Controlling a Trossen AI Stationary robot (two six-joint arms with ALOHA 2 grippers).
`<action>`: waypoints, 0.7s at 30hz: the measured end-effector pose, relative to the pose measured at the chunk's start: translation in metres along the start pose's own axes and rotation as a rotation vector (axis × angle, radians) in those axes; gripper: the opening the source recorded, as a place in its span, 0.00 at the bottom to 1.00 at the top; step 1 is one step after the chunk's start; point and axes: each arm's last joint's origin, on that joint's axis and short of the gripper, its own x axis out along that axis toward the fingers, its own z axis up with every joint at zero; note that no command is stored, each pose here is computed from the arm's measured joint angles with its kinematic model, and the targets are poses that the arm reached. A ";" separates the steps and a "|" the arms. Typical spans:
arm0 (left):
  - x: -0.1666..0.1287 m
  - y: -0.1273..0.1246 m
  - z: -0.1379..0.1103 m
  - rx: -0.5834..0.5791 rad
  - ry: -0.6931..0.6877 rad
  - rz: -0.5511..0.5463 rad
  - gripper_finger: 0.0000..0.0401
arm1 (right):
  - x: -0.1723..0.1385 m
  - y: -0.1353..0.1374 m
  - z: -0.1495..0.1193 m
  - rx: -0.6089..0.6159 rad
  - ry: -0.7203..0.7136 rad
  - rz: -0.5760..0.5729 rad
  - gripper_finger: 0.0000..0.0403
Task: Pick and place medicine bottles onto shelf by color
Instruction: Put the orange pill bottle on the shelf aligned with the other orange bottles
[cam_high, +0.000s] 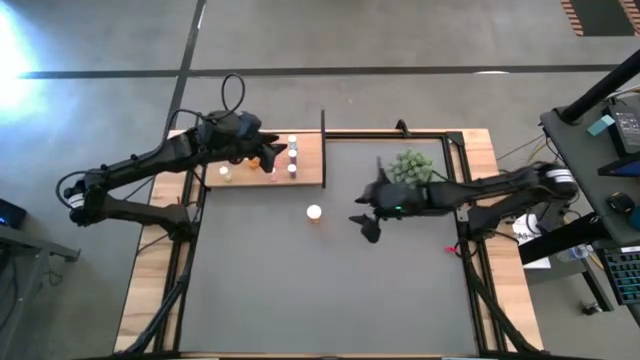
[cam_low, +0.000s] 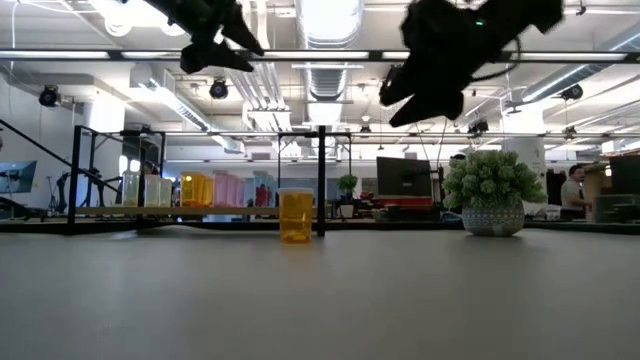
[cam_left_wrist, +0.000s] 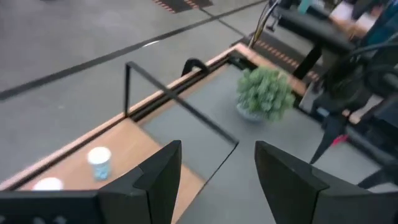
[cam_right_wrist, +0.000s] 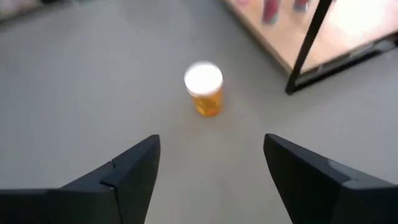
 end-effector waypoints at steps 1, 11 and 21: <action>0.003 -0.002 0.000 -0.024 -0.005 -0.009 0.47 | -0.005 -0.003 -0.006 0.016 -0.041 0.016 0.68; 0.038 -0.034 -0.012 -0.029 0.048 -0.169 0.47 | -0.042 -0.028 -0.057 0.090 -0.251 0.096 0.65; 0.067 -0.060 -0.017 -0.015 -0.030 -0.275 0.47 | -0.052 -0.041 -0.088 0.083 -0.308 0.115 0.65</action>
